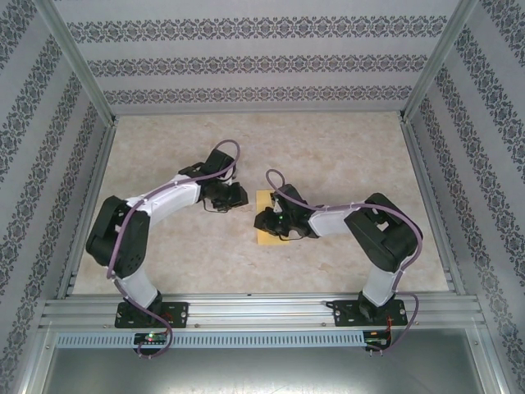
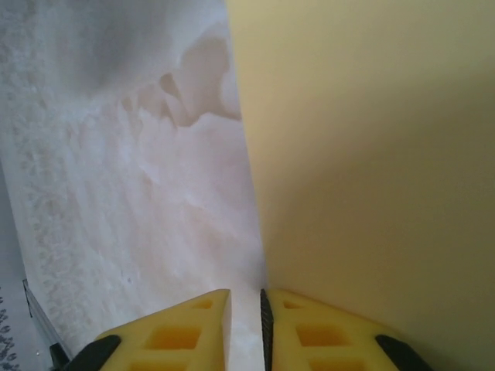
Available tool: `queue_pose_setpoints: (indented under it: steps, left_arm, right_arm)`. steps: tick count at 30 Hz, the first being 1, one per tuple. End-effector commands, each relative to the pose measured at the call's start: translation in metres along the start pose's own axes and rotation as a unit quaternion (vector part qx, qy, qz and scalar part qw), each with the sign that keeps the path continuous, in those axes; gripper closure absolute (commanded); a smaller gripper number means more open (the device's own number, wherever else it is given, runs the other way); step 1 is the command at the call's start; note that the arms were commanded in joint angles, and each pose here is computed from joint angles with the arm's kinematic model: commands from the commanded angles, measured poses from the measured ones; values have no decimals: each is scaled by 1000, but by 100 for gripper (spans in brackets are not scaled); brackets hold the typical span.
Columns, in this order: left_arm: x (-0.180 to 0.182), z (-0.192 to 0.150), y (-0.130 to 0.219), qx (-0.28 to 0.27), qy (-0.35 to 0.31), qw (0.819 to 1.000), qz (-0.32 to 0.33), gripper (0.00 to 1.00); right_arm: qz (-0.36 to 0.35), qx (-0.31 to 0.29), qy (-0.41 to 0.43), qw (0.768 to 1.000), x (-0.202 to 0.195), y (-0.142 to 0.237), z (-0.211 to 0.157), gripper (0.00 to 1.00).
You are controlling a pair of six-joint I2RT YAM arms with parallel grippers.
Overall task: Fold a paper plane with a square sheet of paper (pick it up from the middle)
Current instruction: Move the paper to the center of the table, then third fold the triangle at the center of the table.
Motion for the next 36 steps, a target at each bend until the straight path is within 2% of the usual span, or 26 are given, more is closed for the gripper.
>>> queue_pose_setpoints:
  steps: [1, 4, 6, 10, 11, 13, 17, 27, 36]
  left_arm:
    - [-30, 9, -4, 3, -30, 998, -46, 75]
    - [-33, 15, -19, 12, -26, 999, -46, 76]
    - [-38, 17, -28, 21, -27, 998, -59, 76]
    - [-46, 15, -48, 44, -39, 996, -61, 77]
    - [-47, 16, -53, 46, -39, 996, -60, 77]
    - [-44, 22, -61, 44, -36, 997, -48, 78]
    - [-34, 28, -73, 37, -37, 999, -15, 79]
    - [-13, 23, -91, 53, -33, 998, 20, 81]
    - [4, 13, -101, 70, -34, 996, 42, 82]
  right_arm:
    - [22, -25, 24, 999, 15, 21, 0, 76]
    - [44, -44, 47, 997, 25, 43, -1, 72]
    - [32, -59, 47, 997, 20, 56, -3, 70]
    - [-46, -85, 16, 995, -19, 77, -10, 67]
    - [-51, -90, 8, 995, -27, 82, -12, 66]
    - [-64, -99, -11, 993, -40, 91, -17, 58]
    - [-73, -105, -30, 991, -55, 103, -23, 53]
    - [-28, -86, -31, 995, -48, 93, -13, 48]
    - [-1, -75, -35, 997, -42, 80, -4, 48]
Point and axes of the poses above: each hand's point on the last joint's axis, 136 mm out from that joint toward the fingers, its own y axis back along the fingers, its own x axis along the line the jaws close on, z = x × y, the point moved 5 cm from there along y, back along the fingers, and after that the axes turned 5 degrees about y, right-handed, at the moved point
